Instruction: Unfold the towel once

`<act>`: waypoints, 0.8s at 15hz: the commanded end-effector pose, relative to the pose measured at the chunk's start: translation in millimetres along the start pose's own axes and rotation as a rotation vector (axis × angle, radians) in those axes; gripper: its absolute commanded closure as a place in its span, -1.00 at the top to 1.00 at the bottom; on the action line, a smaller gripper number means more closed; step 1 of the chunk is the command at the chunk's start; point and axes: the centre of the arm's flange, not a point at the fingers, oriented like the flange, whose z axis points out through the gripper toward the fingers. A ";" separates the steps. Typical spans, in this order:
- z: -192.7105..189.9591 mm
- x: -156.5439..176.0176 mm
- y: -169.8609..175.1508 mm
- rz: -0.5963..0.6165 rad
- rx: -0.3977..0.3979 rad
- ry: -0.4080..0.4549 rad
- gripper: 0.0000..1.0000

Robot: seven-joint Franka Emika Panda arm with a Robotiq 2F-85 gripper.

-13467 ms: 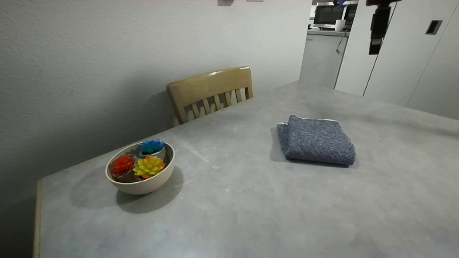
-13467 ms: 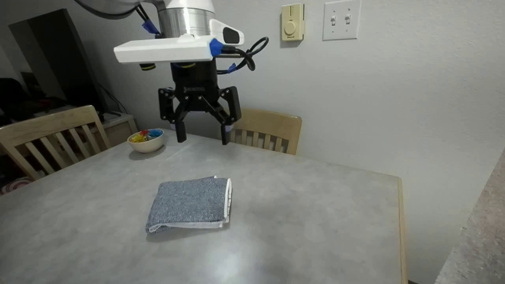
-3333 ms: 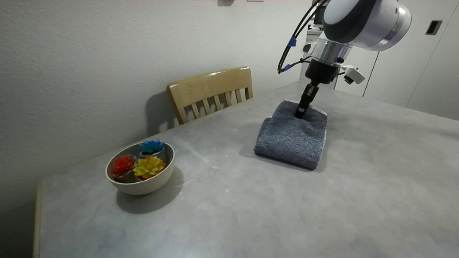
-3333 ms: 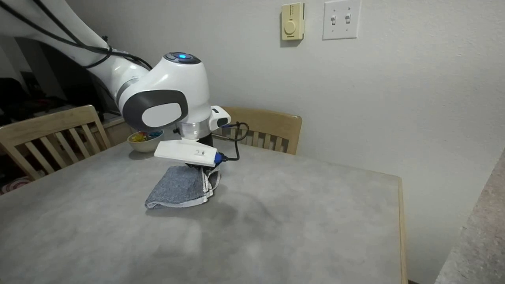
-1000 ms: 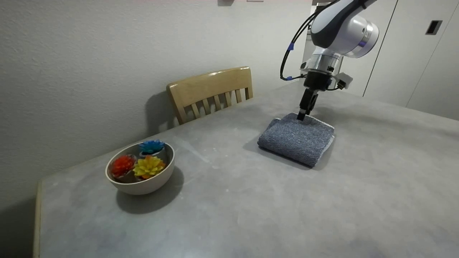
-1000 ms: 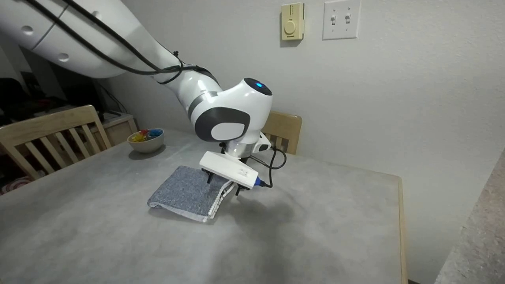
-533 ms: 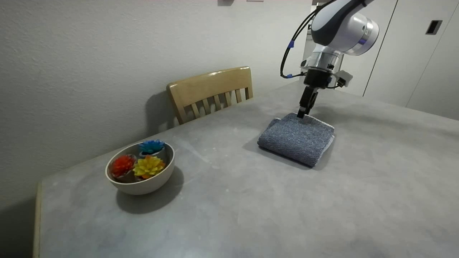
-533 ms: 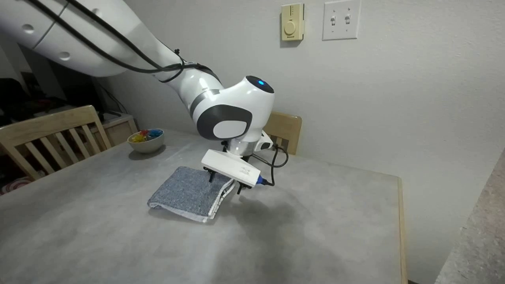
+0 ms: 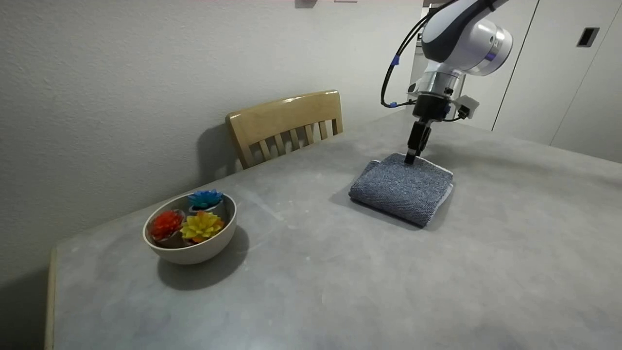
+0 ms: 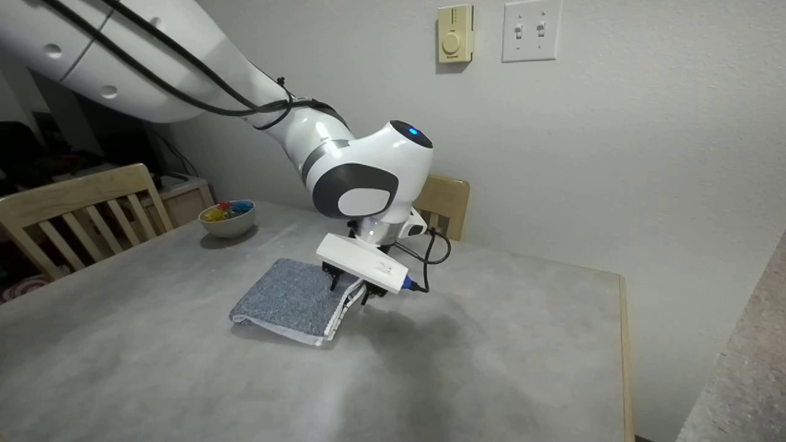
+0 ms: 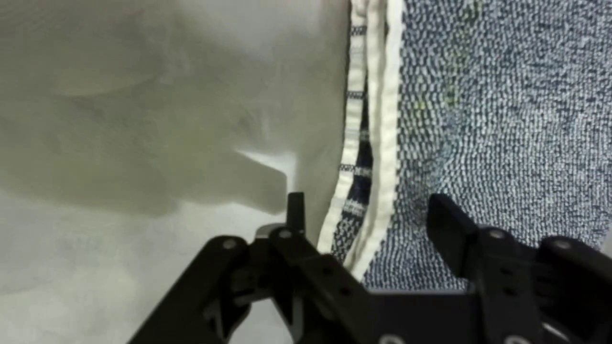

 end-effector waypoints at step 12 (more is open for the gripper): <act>-6.9 -16.9 -23.0 -0.008 -0.022 0.002 -0.99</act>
